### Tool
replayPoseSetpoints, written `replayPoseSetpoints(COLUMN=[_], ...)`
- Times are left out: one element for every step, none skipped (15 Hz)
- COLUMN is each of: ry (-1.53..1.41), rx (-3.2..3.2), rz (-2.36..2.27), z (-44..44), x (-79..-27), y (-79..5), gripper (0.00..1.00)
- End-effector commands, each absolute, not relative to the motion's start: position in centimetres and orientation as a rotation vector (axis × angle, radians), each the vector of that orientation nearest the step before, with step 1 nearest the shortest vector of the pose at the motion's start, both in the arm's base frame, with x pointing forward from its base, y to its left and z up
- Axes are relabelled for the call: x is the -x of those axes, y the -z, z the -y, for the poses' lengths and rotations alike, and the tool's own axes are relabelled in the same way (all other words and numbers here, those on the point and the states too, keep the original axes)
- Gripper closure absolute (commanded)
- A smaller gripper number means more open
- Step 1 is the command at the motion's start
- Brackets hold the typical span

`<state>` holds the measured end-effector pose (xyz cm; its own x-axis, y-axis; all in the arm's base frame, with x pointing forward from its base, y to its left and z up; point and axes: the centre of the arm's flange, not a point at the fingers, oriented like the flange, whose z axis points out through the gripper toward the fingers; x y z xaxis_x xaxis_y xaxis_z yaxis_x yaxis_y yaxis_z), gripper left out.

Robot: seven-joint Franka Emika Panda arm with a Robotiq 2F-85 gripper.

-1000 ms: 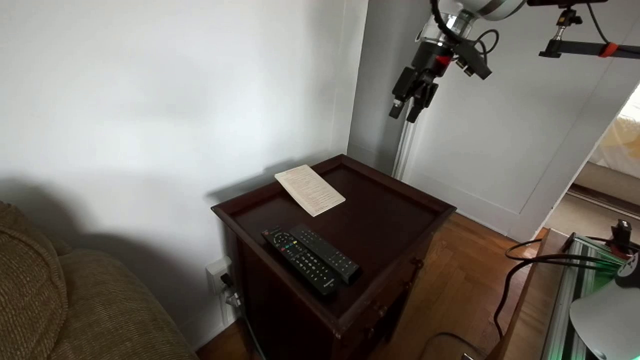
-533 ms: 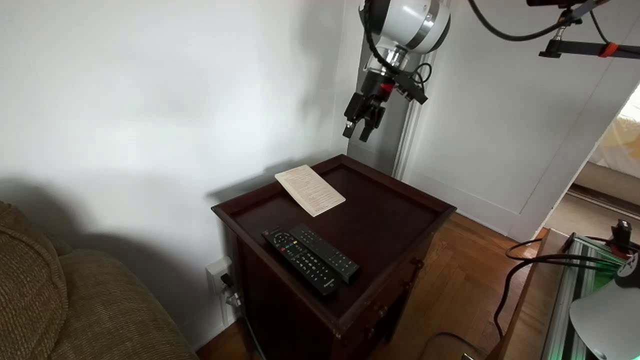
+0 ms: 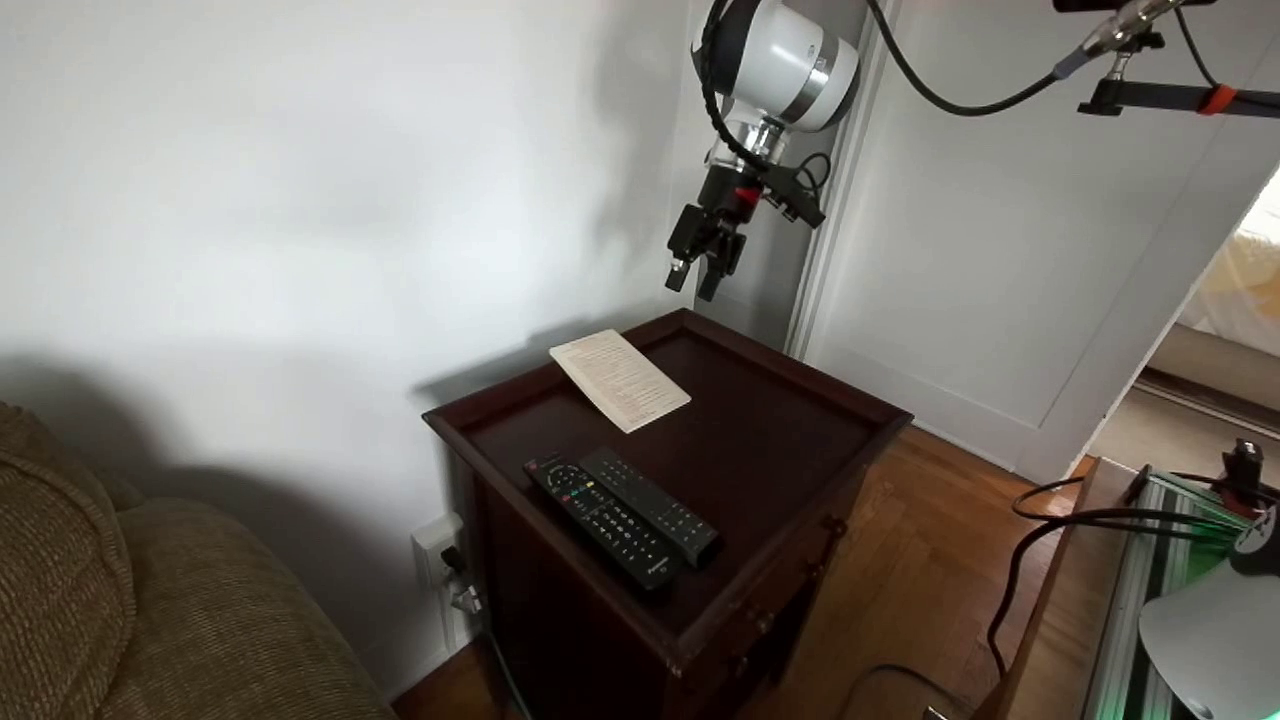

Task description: Flip the white book over then put the remote control on the right on top of the book.

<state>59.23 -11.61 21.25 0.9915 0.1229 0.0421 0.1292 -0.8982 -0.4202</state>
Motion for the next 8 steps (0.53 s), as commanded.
replayPoseSetpoints(ry=[0.040, 0.045, 0.045, 0.047, 0.054, 0.065, 0.082, 0.086], rx=[2.652, 2.646, 2.649, 2.655, 2.656, 2.659, 2.656, 2.660], rz=[0.185, 0.184, 0.171, 0.164, 0.167, 0.167, 0.172, 0.170], z=[11.7, 11.4, 11.4, 11.3, 11.4, 11.5, 11.9, 11.9], x=[-60.8, -61.3, -61.8, -62.2, -62.6, -63.0, -63.4, -63.6], y=[-18.1, -17.3, -16.4, -15.6, -14.8, -14.1, -13.2, -12.8], gripper=[0.00, 0.00, 0.00, 0.00, 0.00, 0.00, 0.00, 0.00])
